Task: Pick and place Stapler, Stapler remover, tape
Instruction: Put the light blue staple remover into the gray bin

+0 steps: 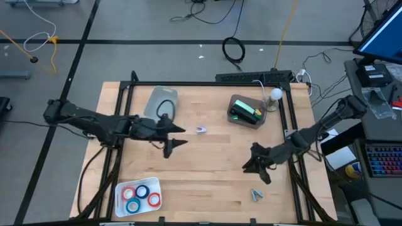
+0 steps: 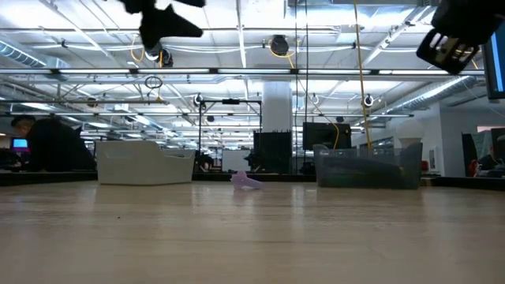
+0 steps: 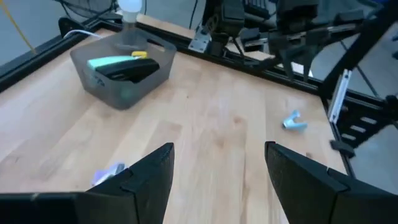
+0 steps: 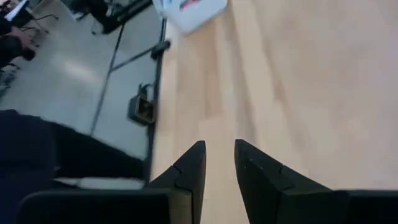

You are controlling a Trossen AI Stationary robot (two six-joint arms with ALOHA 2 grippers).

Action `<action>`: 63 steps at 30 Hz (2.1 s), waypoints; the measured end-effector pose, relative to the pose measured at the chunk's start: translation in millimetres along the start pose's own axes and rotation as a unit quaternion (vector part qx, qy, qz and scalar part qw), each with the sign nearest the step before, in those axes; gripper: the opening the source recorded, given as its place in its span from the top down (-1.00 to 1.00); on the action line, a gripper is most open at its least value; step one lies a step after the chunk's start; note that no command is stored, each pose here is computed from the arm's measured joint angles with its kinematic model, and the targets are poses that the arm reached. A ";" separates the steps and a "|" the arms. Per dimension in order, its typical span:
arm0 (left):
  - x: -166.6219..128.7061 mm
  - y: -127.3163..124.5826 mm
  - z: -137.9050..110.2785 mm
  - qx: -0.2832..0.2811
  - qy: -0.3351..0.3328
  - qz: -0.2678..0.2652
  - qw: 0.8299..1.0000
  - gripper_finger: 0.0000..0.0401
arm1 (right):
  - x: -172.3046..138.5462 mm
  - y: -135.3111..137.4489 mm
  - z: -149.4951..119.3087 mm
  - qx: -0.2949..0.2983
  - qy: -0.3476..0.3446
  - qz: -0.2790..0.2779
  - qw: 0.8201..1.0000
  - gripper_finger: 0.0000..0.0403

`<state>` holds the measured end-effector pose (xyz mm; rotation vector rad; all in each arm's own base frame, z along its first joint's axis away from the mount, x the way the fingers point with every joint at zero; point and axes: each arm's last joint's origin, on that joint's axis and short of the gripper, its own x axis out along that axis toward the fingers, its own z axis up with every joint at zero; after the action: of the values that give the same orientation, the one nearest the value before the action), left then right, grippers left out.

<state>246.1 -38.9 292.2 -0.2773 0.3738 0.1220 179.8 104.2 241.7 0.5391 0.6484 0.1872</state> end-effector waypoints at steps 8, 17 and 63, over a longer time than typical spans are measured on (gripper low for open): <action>-35.9 13.1 -34.6 0.001 -0.025 -0.002 1.000 -0.28 | 21.8 13.9 -8.4 0.128 0.099 -0.001 0.987 0.62; -61.1 32.1 -67.0 -0.020 -0.042 -0.014 0.999 -0.28 | 41.9 15.6 -21.2 0.280 0.229 -0.030 0.932 0.62; -62.9 36.7 -88.2 -0.023 -0.021 -0.024 0.999 -0.28 | 42.7 17.8 -59.6 0.401 0.330 -0.147 0.841 0.02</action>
<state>151.5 -33.5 228.0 -0.3288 0.3219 0.0890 176.6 158.3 189.1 1.1932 1.5015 -0.2281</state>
